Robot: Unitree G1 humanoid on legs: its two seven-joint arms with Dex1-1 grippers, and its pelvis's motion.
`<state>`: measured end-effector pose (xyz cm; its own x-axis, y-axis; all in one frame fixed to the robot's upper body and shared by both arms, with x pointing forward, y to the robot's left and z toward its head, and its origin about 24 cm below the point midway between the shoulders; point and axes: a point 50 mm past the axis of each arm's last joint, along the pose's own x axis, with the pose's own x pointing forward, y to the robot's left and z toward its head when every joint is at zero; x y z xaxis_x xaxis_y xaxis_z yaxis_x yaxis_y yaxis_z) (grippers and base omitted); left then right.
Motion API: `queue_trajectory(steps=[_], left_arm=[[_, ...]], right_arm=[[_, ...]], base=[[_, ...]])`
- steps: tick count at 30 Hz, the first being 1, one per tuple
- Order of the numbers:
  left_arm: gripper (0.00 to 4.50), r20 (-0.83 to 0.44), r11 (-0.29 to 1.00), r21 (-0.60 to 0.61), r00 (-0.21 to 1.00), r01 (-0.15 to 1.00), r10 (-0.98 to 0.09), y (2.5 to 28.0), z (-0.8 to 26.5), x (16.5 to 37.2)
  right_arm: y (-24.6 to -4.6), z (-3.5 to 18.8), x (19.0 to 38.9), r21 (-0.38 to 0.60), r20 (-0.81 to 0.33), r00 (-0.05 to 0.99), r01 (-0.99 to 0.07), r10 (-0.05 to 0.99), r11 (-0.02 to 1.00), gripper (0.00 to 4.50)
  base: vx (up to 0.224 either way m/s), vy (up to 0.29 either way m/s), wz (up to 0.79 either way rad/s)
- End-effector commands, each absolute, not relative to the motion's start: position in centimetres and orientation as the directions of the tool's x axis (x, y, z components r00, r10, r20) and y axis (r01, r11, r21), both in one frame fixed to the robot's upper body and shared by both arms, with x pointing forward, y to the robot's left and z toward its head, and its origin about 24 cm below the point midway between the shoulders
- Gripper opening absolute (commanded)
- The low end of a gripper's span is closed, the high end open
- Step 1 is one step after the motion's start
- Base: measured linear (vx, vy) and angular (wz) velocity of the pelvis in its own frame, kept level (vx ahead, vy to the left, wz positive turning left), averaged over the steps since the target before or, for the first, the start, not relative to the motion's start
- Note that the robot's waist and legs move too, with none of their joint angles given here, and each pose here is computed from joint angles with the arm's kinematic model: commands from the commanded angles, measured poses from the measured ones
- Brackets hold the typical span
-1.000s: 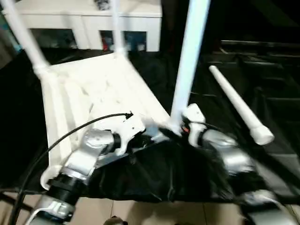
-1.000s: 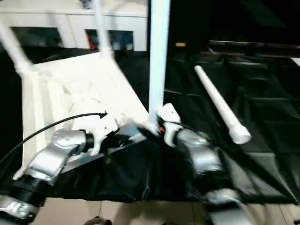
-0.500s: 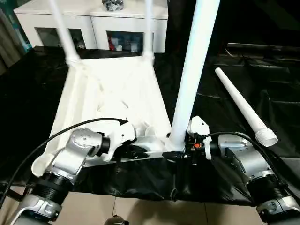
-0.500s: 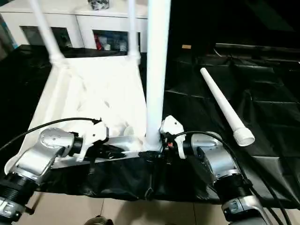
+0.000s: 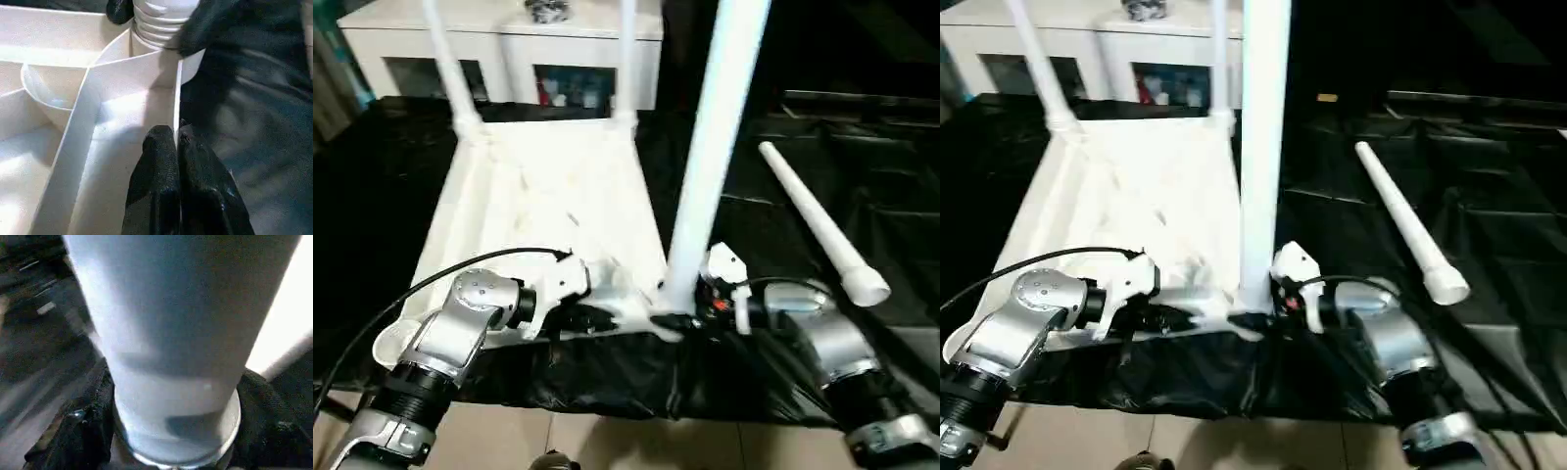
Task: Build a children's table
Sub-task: Rotate leg to tighten
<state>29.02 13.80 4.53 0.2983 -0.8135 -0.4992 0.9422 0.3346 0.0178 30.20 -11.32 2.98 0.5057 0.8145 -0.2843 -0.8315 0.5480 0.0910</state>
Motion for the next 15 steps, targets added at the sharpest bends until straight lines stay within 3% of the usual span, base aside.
queue_trajectory(steps=[1,3,6,10,11,15], left_arm=[[0.00,-0.417,0.358,0.063,0.350,0.932,-0.839,10.6,5.6,29.5],[0.00,-0.415,0.398,0.083,0.395,0.914,-0.820,9.8,5.5,29.7],[0.00,-0.386,0.489,0.088,0.482,0.868,-0.787,7.2,5.3,29.8],[0.00,-0.376,0.480,0.096,0.478,0.872,-0.794,5.8,5.1,29.6],[0.00,-0.377,0.470,0.103,0.471,0.877,-0.797,5.8,5.1,29.5],[0.00,-0.387,0.439,0.111,0.446,0.891,-0.807,6.2,5.1,29.3]], right_arm=[[-8.9,1.6,30.2,0.135,-0.323,0.548,-0.780,0.771,0.611,2.75],[-8.4,1.5,30.7,0.149,-0.321,0.617,-0.716,0.718,0.682,2.75],[-7.2,1.1,31.8,0.129,-0.362,0.754,-0.542,0.548,0.831,2.75],[-6.3,1.2,32.0,0.097,-0.356,0.771,-0.532,0.528,0.841,2.75],[-6.4,1.3,32.0,0.119,-0.345,0.772,-0.528,0.534,0.841,3.30],[-6.9,1.7,32.2,0.132,-0.318,0.765,-0.550,0.561,0.825,3.62]], base=[[0.000,0.000,0.00],[0.000,0.000,0.00],[0.000,0.000,0.00],[0.000,0.000,0.00],[0.000,0.000,0.00],[0.000,0.000,0.00]])
